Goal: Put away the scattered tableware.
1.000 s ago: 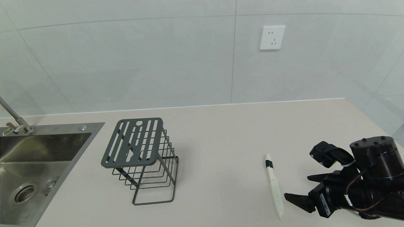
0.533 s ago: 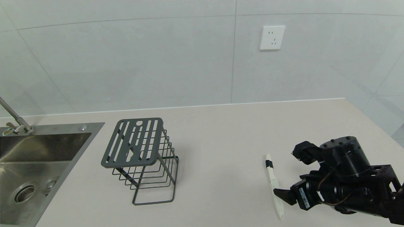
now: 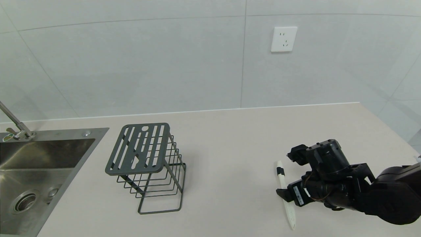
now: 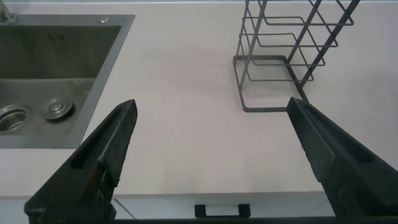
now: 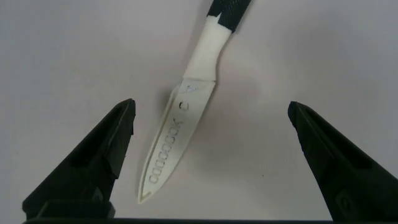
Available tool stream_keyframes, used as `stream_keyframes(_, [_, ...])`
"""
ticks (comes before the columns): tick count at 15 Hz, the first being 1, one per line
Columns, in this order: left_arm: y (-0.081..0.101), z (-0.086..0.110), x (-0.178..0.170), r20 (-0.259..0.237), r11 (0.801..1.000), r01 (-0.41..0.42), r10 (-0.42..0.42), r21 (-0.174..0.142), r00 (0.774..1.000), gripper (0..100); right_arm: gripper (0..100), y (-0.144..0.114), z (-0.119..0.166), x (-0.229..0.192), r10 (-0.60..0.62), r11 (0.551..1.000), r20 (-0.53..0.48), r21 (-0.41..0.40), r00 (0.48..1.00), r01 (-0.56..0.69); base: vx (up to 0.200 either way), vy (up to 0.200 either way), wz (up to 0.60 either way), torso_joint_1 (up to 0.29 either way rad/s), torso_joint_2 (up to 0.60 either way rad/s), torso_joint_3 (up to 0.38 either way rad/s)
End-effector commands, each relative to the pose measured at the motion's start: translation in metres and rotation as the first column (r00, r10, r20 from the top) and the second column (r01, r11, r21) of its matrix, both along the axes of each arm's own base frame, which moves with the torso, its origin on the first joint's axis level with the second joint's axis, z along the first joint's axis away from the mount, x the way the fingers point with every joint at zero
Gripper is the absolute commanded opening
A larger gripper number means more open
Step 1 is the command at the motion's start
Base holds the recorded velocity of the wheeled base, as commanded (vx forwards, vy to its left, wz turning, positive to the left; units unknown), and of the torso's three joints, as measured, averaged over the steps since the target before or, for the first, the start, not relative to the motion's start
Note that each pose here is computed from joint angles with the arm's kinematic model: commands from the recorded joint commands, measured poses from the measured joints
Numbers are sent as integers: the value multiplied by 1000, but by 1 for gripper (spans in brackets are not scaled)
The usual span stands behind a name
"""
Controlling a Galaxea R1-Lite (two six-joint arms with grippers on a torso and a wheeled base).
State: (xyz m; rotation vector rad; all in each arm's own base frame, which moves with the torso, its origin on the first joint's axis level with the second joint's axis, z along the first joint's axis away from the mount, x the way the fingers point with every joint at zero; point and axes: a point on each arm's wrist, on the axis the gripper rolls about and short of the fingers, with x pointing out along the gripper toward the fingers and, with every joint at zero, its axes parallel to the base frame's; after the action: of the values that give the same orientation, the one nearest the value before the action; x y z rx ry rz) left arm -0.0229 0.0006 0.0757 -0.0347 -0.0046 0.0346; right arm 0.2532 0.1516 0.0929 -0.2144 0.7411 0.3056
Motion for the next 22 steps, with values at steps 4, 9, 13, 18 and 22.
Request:
stream_keyframes(4, [0,0,0,-1,1000,-1,1,-1,1000,100,100,14,-12,8,16,999,-16,-35,1000,-16,0,0,0,0,0,0])
stream_keyframes(9, [0,0,0,-1,1000,-1,1,-1,1000,100,100,31,-11,10,44,998,5,-40,999,-44,0,0,0,0,0,0])
stream_keyframes(13, [0,0,0,-1,1000,-1,1,-1,1000,100,100,29,-14,11,27,998,4,-57,1000,-27,0,0,0,0,0,0])
stream_keyframes(18, [0,0,0,-1,1000,-1,1,-1,1000,100,100,27,-18,12,14,998,-5,-68,1000,-15,0,0,0,0,0,0])
stream_keyframes(22, [0,0,0,-1,1000,-1,1,-1,1000,100,100,21,-18,15,-7,998,-5,-68,1000,7,0,0,0,0,0,0])
